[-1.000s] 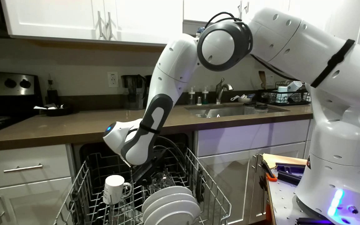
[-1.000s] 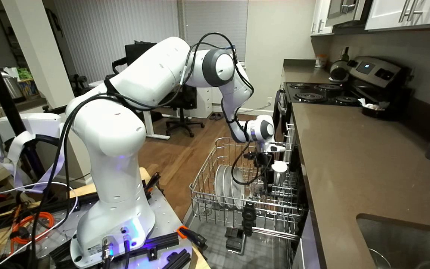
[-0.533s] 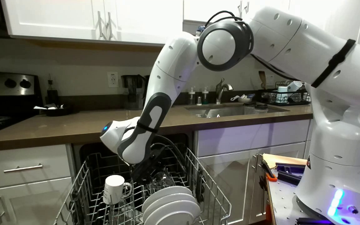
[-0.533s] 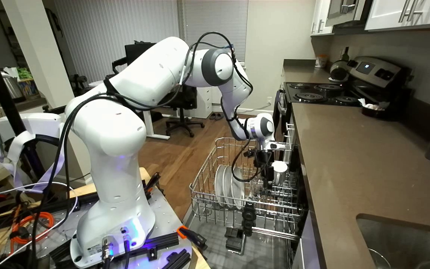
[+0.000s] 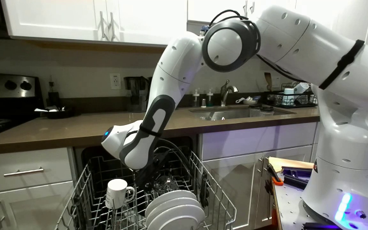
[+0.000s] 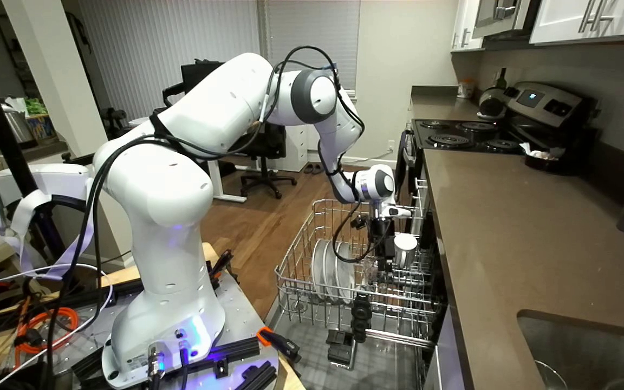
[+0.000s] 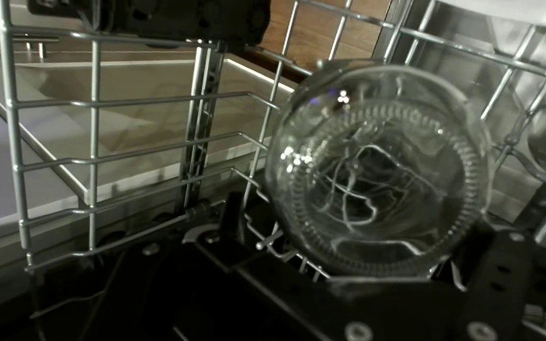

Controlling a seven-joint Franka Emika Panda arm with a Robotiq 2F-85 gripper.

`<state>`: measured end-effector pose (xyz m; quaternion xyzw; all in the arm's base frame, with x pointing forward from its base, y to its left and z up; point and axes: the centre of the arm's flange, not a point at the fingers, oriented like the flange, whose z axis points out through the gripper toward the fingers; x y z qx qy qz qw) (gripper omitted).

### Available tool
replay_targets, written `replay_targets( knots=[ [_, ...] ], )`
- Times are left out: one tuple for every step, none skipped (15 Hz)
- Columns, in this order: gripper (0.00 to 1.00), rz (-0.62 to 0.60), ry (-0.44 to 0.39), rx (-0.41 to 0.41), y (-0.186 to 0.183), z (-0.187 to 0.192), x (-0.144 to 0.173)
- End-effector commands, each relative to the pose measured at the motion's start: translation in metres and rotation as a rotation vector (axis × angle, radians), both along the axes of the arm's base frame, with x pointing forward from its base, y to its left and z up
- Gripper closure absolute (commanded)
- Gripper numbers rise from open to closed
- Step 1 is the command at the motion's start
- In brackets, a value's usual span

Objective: Move the glass jar to the left side of the dishwasher

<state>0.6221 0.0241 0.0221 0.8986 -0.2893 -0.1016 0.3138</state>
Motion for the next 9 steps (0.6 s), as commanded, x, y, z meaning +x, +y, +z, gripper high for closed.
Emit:
replay_targets(
  knots=[
    [0.07,-0.034,0.031,0.009,0.0039,0.0107,-0.0188],
    [0.26,-0.036,0.039,0.013,0.0044,0.0111,-0.0198],
    [0.10,-0.039,0.037,0.011,0.0051,0.0112,-0.0201],
    [0.07,-0.039,0.035,0.013,0.0065,0.0121,-0.0209],
    [0.03,-0.039,0.035,0.014,0.0072,0.0127,-0.0213],
    [0.01,-0.039,0.034,0.013,0.0072,0.0134,-0.0223],
    [0.00,-0.040,0.037,0.011,0.0068,0.0134,-0.0236],
    [0.00,-0.041,0.040,0.008,0.0067,0.0140,-0.0254],
    [0.00,-0.042,0.040,0.008,0.0071,0.0145,-0.0261]
  ],
)
